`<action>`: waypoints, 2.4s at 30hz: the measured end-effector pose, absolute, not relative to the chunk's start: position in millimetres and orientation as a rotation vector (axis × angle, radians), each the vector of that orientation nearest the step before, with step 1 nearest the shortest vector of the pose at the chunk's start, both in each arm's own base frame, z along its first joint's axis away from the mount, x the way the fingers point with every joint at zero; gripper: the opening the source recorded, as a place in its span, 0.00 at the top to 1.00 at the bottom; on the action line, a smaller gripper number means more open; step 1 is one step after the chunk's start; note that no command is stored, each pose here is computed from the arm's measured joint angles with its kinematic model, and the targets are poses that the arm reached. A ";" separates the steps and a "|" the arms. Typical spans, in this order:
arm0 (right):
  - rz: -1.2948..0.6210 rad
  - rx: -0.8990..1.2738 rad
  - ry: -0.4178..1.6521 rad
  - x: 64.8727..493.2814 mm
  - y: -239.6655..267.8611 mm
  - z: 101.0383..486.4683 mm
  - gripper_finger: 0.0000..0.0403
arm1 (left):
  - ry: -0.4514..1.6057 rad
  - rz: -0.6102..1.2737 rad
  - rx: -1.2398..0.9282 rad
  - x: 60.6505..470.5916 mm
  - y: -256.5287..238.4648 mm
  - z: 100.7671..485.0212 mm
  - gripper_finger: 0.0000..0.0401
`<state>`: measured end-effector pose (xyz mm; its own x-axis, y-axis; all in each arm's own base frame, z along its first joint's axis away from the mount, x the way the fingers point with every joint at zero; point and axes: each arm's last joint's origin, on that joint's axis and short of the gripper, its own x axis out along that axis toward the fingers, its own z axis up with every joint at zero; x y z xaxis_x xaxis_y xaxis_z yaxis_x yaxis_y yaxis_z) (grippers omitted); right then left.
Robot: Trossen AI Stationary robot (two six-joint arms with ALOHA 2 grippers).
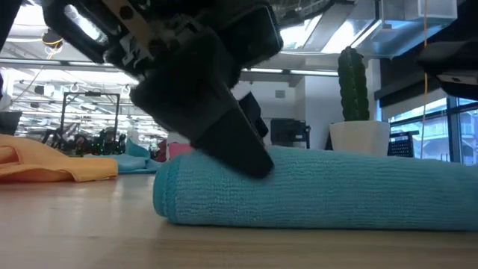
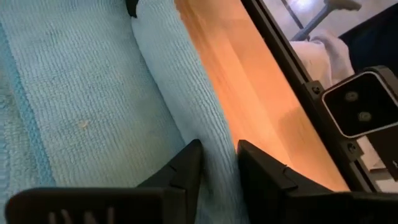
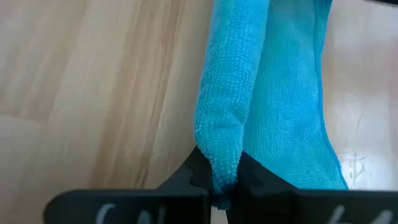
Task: Roll microfiber towels into tight, uniform cylinder then place into a basket
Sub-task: Roll the bottom blue towel
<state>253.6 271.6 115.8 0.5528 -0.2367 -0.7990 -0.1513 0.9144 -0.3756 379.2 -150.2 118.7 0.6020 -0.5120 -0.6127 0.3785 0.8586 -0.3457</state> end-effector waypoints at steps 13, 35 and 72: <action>-0.025 -0.108 1.115 277.0 251.4 127.4 0.96 | 0.705 -0.392 -0.015 353.9 -155.2 182.6 0.73; 0.170 0.434 0.884 257.0 187.6 110.1 0.96 | 0.718 -0.275 0.182 327.3 -199.4 172.6 0.72; 0.205 0.843 0.733 228.9 148.0 88.3 0.96 | 0.669 -0.178 0.343 355.7 -176.0 144.5 0.72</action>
